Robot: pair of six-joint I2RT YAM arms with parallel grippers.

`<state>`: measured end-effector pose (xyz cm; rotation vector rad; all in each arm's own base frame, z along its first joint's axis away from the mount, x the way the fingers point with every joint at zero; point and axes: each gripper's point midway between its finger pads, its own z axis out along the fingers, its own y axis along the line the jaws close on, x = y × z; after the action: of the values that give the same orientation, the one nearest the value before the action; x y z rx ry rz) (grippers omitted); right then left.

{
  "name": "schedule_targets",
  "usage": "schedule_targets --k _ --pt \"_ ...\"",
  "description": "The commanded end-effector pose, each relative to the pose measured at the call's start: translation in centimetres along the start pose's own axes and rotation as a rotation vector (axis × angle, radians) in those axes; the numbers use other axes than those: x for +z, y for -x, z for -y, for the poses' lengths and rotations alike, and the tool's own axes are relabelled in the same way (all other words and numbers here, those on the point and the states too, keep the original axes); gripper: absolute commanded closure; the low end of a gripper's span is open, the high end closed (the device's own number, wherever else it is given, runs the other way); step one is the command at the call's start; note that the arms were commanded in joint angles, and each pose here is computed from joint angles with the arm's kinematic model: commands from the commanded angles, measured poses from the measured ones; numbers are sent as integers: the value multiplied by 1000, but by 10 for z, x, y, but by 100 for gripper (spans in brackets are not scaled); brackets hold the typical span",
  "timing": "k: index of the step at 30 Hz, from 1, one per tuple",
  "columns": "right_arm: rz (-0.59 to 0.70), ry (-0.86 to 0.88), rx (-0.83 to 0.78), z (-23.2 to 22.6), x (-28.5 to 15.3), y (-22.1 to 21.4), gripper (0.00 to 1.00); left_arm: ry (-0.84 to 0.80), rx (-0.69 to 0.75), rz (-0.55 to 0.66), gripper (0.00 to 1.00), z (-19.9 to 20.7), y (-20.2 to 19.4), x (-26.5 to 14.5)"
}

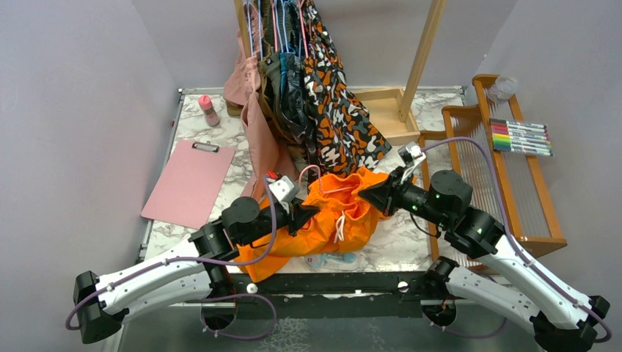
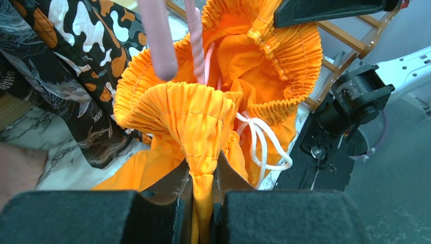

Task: Place the shorts on the hanger
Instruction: Hang the shorts on the hanger, then adjust the shorts on the hanger.

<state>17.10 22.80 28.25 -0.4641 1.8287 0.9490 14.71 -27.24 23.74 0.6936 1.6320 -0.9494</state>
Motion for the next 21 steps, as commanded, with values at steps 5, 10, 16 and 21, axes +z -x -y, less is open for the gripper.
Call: schedule_targets --k 5,10,16,21 --pt "75 41 -92 -20 -11 46 99 5 54 95 100 4 48 -9" --pt "46 116 -52 -33 -8 39 99 3 45 102 100 4 47 -8" --pt "52 312 -3 -79 -5 67 99 -18 57 117 100 9 54 -2" --pt "47 464 26 -106 -2 75 99 -23 55 100 100 9 46 5"
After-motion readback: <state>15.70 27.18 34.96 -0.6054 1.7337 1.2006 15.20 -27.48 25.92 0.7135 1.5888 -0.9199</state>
